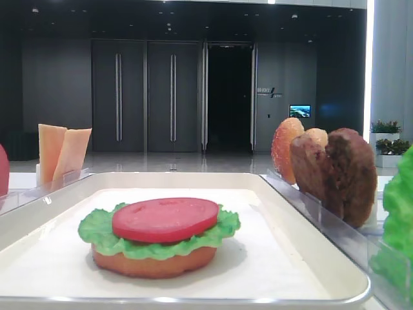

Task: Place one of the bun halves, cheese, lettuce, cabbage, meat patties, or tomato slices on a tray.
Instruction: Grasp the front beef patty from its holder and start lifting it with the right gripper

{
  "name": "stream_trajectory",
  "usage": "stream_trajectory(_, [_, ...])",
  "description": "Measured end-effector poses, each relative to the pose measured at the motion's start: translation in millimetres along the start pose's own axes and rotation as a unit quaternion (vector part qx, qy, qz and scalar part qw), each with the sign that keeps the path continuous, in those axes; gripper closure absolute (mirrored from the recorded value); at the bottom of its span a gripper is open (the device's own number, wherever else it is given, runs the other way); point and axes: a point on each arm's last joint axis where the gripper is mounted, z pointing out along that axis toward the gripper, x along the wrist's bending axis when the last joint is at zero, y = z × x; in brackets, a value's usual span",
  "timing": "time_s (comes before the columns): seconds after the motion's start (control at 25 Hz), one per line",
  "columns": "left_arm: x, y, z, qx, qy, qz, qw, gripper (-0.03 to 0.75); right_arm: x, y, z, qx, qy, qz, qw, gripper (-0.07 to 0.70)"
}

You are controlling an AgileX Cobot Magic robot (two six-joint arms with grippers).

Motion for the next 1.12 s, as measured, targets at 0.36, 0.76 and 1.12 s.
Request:
stream_trajectory(0.36, [0.0, 0.0, 0.0, 0.000, 0.000, 0.000, 1.0000, 0.022, -2.7, 78.3, 19.1, 0.093, 0.012, -0.002, 0.9956, 0.055])
stream_trajectory(0.76, [-0.1, 0.0, 0.0, 0.000, 0.000, 0.000, 1.0000, 0.022, -5.6, 146.5, 40.3, 0.098, 0.019, -0.014, 0.9949, 0.055])
stream_trajectory(1.12, [-0.1, 0.0, 0.0, 0.000, 0.000, 0.000, 1.0000, 0.022, -9.7, 186.4, 73.8, 0.118, 0.020, -0.017, 0.9927, 0.055])
